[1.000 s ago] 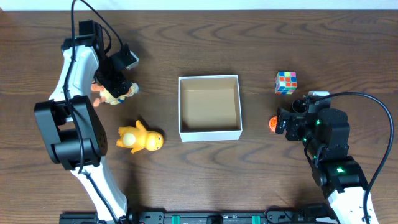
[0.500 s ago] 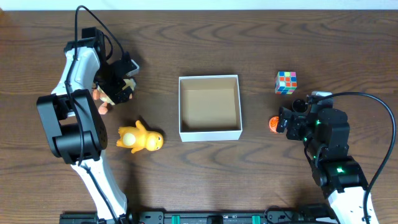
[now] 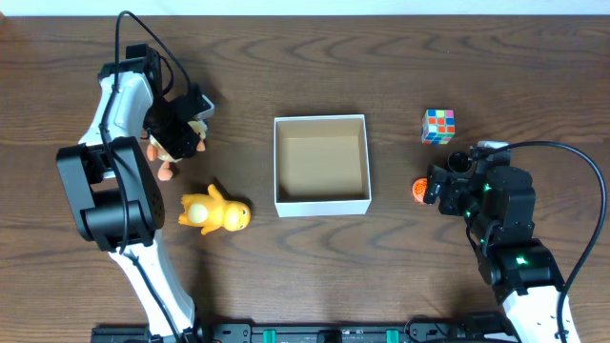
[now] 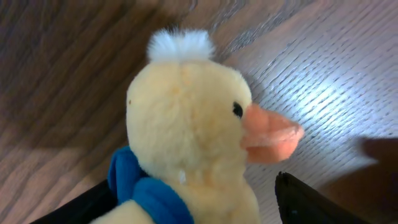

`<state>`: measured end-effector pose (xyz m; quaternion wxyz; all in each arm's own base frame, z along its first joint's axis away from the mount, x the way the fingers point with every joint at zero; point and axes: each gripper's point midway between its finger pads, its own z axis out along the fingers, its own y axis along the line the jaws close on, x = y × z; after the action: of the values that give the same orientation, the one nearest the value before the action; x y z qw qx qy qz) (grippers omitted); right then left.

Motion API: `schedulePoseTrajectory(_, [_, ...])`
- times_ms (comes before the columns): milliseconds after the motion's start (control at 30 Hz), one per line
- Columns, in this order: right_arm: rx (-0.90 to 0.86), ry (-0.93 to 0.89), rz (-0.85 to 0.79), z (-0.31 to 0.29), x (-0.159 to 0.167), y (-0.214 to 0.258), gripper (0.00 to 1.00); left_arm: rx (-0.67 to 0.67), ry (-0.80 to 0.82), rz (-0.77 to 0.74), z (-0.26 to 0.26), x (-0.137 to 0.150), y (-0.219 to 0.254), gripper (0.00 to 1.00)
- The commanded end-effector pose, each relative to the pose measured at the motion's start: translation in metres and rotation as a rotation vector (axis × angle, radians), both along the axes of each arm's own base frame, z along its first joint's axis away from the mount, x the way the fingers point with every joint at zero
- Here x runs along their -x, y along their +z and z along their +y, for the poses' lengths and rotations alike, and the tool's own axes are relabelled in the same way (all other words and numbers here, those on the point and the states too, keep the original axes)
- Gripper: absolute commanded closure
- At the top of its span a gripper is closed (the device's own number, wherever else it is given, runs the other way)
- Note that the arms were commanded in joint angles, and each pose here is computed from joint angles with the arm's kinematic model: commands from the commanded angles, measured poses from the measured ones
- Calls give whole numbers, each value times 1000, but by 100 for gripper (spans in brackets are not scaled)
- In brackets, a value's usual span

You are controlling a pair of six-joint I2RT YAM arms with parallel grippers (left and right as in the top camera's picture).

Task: Pack container
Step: 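Lower the left gripper and grasp the plush duck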

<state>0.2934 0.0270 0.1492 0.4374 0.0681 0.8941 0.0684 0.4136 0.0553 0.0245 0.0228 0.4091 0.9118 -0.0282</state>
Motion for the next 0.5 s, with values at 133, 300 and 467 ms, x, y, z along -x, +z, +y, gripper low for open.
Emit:
schedulePoseTrajectory(133, [-6,-23,-23,-3,-4,11,1,46,2,3,-5,0,0,33])
schedulePoseTrajectory(300, [-6,-22,-24,-3,-4,11,1,48,2,16,-6,3,0,38])
schedulePoseTrajectory(467, [-7,-22,-36,-3,-6,16,1,50,2,28,-7,6,-1,44])
